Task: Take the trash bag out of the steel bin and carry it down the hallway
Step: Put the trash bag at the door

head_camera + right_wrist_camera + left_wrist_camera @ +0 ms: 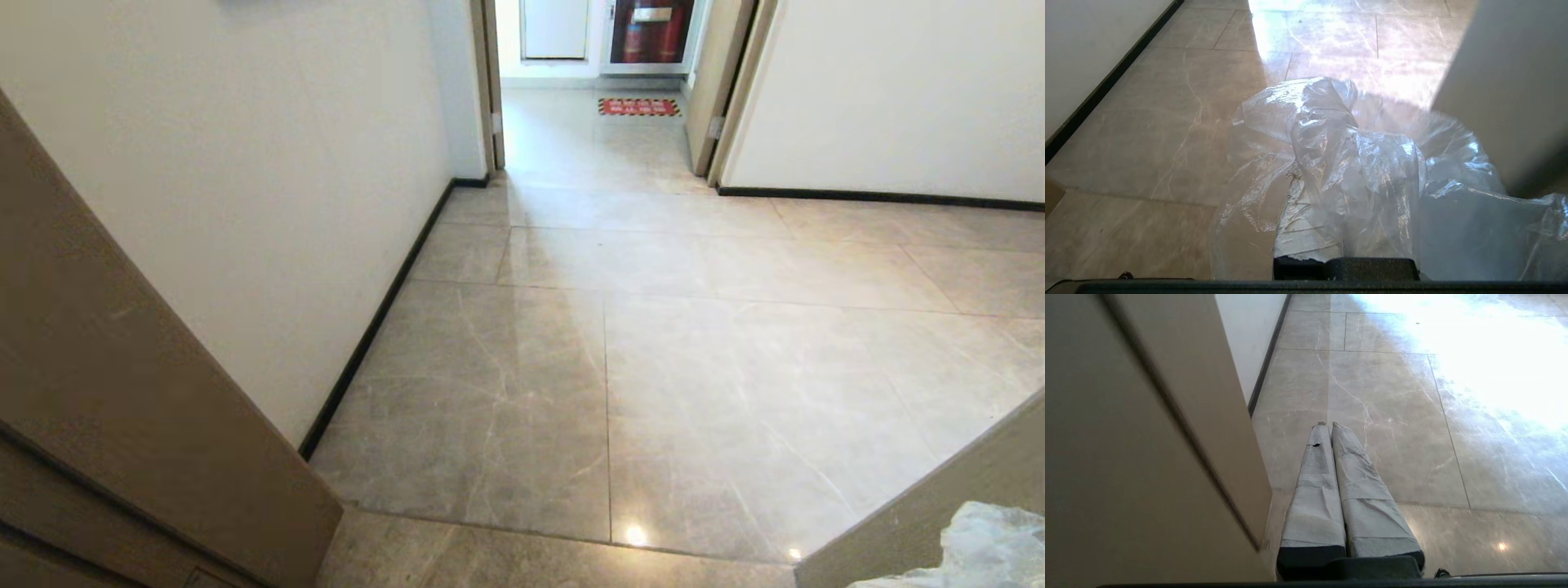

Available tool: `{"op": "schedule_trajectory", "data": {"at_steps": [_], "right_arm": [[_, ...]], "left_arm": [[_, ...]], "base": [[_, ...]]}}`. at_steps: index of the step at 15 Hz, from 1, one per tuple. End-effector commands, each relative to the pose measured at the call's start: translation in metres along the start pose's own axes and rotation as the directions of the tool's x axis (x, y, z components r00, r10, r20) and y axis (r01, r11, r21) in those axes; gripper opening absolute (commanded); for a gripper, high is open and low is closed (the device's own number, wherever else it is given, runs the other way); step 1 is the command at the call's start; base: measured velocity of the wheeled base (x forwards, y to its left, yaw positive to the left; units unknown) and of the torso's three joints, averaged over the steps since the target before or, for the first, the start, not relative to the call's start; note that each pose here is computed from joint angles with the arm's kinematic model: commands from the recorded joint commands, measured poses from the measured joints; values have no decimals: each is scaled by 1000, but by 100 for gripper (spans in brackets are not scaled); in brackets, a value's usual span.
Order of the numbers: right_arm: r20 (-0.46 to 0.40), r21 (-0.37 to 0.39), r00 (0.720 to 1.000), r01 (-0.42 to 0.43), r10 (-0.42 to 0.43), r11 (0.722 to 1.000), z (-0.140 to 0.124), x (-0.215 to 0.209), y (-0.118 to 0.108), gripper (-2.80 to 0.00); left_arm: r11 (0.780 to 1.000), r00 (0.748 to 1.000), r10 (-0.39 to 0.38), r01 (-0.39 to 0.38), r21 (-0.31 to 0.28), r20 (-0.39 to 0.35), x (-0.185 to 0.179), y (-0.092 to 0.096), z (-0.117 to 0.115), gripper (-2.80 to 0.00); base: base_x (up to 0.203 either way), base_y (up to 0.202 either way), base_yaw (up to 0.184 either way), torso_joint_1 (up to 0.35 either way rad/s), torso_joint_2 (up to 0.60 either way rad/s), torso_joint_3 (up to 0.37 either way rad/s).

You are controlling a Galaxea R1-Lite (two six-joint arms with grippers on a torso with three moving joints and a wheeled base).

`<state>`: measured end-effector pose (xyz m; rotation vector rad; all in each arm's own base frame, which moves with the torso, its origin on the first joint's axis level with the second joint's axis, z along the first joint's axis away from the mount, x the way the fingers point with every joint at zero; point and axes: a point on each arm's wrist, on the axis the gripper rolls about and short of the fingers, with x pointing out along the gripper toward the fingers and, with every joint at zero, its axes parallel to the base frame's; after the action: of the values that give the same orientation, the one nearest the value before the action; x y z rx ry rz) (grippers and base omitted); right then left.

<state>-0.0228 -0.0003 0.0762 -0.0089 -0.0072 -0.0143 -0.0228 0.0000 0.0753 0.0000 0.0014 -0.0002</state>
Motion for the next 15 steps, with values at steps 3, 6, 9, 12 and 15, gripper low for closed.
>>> {"op": "schedule_trajectory", "data": {"at_steps": [3,6,9,12,15], "right_arm": [[-3,0,1000,0,0,1000,0,0,0,-280],[-3,0,1000,0,0,1000,0,0,0,-280],[-3,0,1000,0,0,1000,0,0,0,-280],[-3,0,1000,0,0,1000,0,0,0,-280],[-3,0,1000,0,0,1000,0,0,0,-280]], "left_arm": [[1000,1000,0,0,2,0,0,0,0,-280],[1000,1000,0,0,2,0,0,0,0,-280],[1000,1000,0,0,2,0,0,0,0,-280],[1000,1000,0,0,3,0,0,0,0,-280],[1000,1000,0,0,2,0,0,0,0,-280]], "base": [[191,0,-1,6,3,3],[181,0,-1,3,2,5],[192,0,0,3,2,0],[190,0,0,4,1,4],[194,0,1,5,1,3]]}}
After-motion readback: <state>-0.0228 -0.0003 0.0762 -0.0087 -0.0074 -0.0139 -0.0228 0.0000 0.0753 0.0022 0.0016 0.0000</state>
